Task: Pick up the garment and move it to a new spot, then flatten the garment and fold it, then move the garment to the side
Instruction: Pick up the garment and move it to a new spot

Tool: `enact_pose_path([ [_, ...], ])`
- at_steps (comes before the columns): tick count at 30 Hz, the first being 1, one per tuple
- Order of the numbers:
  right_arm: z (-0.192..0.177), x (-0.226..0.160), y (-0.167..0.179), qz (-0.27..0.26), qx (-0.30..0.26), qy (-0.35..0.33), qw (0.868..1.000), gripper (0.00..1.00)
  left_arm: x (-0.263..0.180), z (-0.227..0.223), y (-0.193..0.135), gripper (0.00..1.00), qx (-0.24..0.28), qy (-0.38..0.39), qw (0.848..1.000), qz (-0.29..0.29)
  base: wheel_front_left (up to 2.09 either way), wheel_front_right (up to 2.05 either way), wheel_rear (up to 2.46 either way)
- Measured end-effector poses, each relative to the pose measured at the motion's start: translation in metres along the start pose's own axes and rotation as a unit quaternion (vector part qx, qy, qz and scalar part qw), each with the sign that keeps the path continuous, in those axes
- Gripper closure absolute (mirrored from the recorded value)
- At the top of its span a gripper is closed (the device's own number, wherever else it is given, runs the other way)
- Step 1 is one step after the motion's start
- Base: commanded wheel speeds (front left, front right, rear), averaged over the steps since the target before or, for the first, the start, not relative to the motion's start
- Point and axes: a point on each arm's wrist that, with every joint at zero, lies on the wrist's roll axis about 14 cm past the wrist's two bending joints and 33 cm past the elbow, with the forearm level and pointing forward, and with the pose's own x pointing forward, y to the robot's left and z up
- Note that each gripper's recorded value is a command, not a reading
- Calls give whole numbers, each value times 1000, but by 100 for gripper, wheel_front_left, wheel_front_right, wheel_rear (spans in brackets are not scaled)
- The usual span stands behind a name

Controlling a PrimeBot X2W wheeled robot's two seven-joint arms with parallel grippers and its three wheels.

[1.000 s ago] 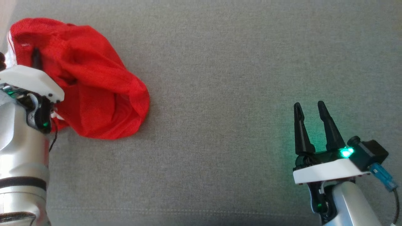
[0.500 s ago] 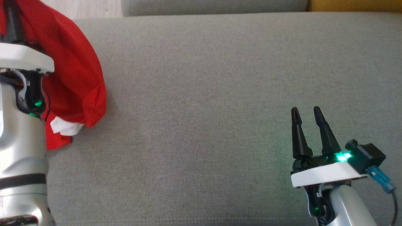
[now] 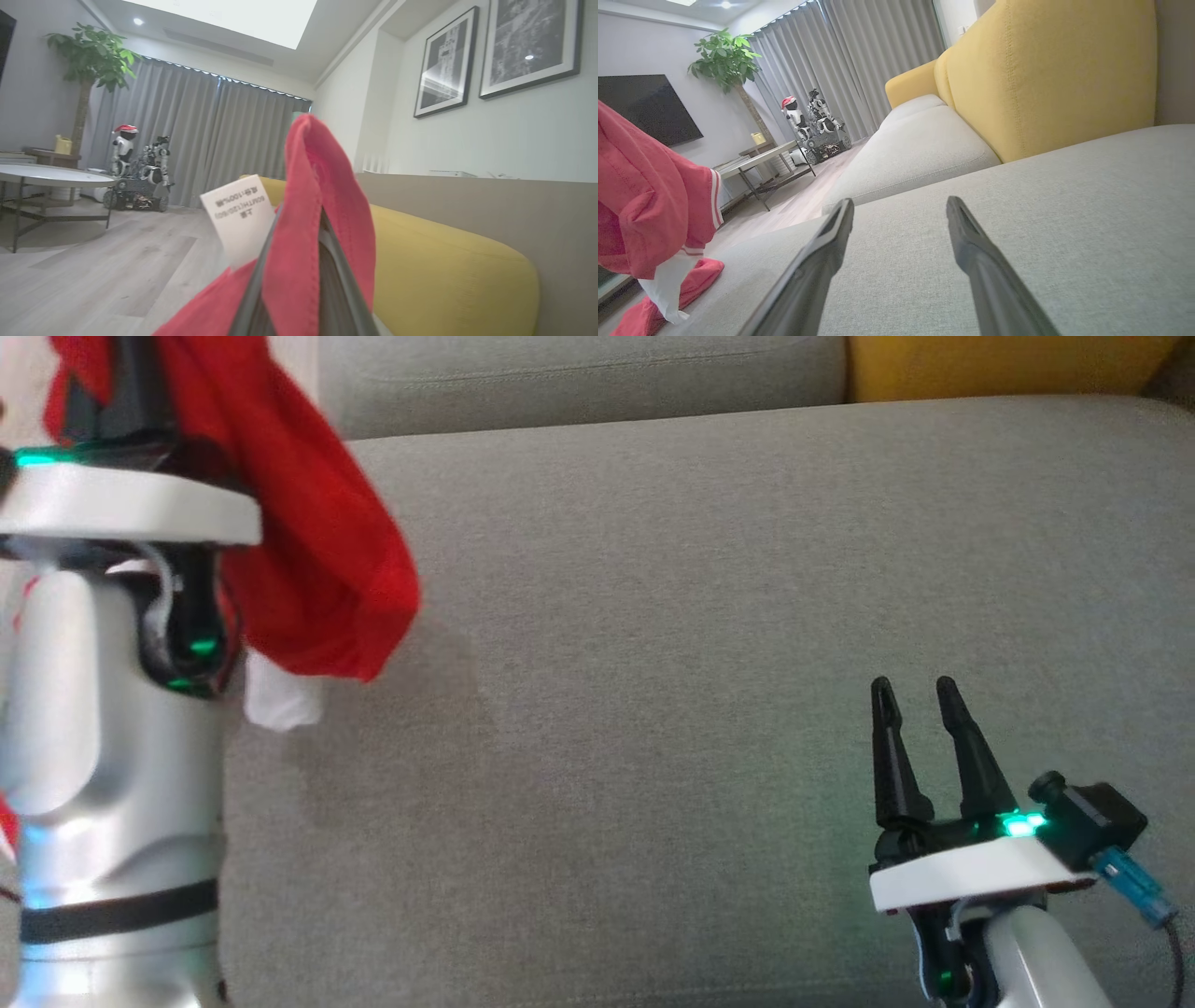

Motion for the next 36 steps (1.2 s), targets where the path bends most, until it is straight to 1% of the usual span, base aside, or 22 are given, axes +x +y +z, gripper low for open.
enact_pose_path([
  [5, 10, -7, -14, -23, -3, -14, 1000, 0, 6, -6, -44, 100, -21, 8, 999, -48, 0, 0, 0],
  [11, 22, -18, -37, -60, -8, -31, 998, 0, 4, -34, -112, 100, -52, 44, 991, -119, 0, 0, 0],
  [14, 29, -24, -51, -83, -11, -42, 996, 0, -3, -57, -146, 100, -60, 75, 983, -158, 0, 0, 0],
  [17, 40, -29, -65, -105, -13, -57, 993, 0, -16, -84, -180, 100, -73, 112, 972, -193, 0, 0, 0],
  [20, 49, -33, -76, -123, -14, -68, 990, 0, -36, -106, -220, 100, -111, 148, 956, -228, 0, 0, 0],
  [21, 51, -34, -79, -128, -16, -71, 989, 0, -44, -115, -232, 87, -121, 165, 949, -238, 0, 0, 0],
  [22, 52, -36, -82, -133, -17, -72, 988, 0, -54, -124, -244, 24, -127, 183, 942, -252, 0, 0, 0],
  [23, 51, -39, -85, -139, -18, -71, 988, 0, -64, -133, -256, 24, -134, 201, 934, -265, 0, 0, 0],
  [24, 51, -43, -91, -150, -17, -70, 986, 0, -78, -143, -272, 0, -153, 225, 921, -278, 0, 0, 0],
  [26, 49, -46, -96, -159, -16, -67, 985, 0, -80, -147, -282, 0, -161, 231, 917, -284, 0, 0, 0],
  [27, 48, -46, -98, -162, -16, -66, 984, 0, -76, -146, -283, 0, -164, 228, 917, -283, 0, 0, 0],
  [28, 48, -46, -99, -164, -15, -65, 984, 0, -70, -144, -284, 0, -164, 223, 919, -282, 0, 0, 0],
  [30, 48, -44, -100, -164, -14, -65, 984, 0, -56, -138, -278, 0, -158, 207, 927, -270, 0, 0, 0],
  [33, 47, -38, -95, -154, -12, -65, 986, 0, -36, -131, -254, 0, -149, 189, 942, -233, 0, 0, 0],
  [36, 46, -30, -88, -139, -13, -64, 988, 0, -19, -120, -216, 0, -122, 162, 960, -192, 0, 0, 0],
])
